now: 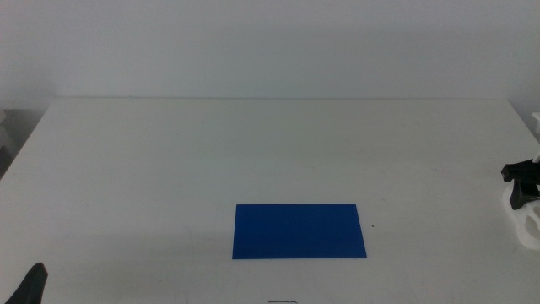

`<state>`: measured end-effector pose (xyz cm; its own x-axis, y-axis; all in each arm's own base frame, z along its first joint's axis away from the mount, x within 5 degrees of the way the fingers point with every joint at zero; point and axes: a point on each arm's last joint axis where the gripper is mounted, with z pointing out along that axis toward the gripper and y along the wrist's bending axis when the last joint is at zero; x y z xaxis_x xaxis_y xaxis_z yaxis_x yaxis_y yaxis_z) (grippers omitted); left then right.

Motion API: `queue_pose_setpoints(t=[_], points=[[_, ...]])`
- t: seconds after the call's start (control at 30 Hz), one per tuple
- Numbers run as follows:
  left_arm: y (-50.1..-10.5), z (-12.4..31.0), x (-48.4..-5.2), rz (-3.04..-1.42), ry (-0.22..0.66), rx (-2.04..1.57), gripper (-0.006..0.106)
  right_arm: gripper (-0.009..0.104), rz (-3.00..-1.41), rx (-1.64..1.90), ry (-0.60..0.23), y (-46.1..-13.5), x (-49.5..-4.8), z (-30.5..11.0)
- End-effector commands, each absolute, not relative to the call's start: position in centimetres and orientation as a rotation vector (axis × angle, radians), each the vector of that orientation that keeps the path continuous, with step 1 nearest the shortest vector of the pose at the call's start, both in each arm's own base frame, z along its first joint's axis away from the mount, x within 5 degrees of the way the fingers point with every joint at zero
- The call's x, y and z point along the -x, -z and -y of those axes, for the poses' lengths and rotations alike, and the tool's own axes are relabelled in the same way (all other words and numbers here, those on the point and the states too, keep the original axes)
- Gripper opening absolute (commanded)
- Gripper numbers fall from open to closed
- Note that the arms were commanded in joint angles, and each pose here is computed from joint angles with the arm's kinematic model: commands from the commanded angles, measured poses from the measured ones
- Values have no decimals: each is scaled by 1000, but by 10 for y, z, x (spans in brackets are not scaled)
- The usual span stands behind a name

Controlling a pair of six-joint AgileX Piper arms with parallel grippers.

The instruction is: Use one arm to grab the shoe from the table and place it on the mat.

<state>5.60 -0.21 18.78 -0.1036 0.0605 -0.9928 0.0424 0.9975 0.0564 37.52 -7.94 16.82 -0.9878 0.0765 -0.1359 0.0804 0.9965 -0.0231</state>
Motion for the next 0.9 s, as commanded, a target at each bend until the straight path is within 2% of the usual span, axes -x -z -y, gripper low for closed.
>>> queue_pose_setpoints(t=[0.0, 0.13, 0.27, 0.43, 0.63, 0.73, 0.87], points=[[-198, 2, -55, -1571, 5, -58, 94, 29, -2919, -109, 57, -193, -379, 81], [-198, 2, -55, -1571, 5, -58, 94, 20, -2948, -117, 27, -192, -377, 79], [-198, 2, -55, -1571, 5, -58, 94, -1, -2932, -79, 45, -206, -374, 66], [-198, 2, -55, -1571, 5, -58, 94, -1, -2859, -54, 58, -243, -370, 21], [-198, 2, -55, -1571, 5, -58, 94, -1, -2908, 11, 70, -277, -373, -71], [-198, 2, -55, -1571, 5, -58, 94, -1, -2918, 45, 40, -279, -373, -123], [-198, 2, -55, -1571, 5, -58, 94, -1, -2946, 194, 29, -266, -366, -189]])
